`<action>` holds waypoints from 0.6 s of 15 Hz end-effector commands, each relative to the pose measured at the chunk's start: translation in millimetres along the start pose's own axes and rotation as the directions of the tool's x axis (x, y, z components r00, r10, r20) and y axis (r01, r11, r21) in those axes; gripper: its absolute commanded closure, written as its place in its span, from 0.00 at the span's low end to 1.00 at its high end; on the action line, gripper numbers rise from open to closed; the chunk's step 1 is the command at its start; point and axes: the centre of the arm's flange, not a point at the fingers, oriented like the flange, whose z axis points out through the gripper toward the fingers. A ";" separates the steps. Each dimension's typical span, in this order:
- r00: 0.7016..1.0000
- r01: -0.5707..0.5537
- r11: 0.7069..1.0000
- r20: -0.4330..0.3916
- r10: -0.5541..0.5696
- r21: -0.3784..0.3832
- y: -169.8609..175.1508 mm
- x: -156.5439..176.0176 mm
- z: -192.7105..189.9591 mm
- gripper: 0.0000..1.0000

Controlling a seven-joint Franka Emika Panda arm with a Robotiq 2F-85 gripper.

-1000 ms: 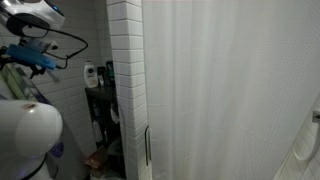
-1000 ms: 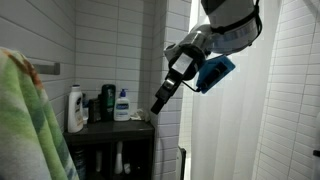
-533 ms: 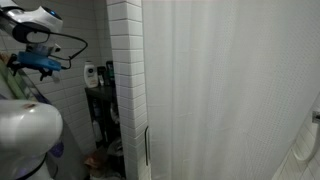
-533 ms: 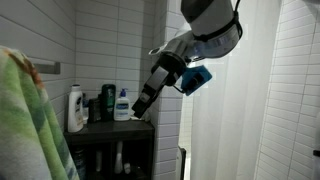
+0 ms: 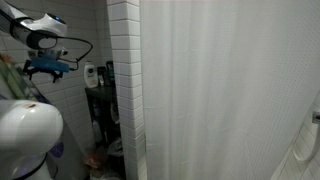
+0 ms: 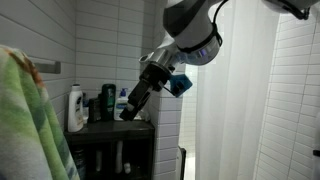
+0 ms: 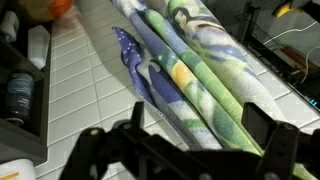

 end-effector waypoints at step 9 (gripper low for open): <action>0.996 -0.027 0.998 -0.083 0.023 -0.051 -3.9 -4.0 13.7 0.00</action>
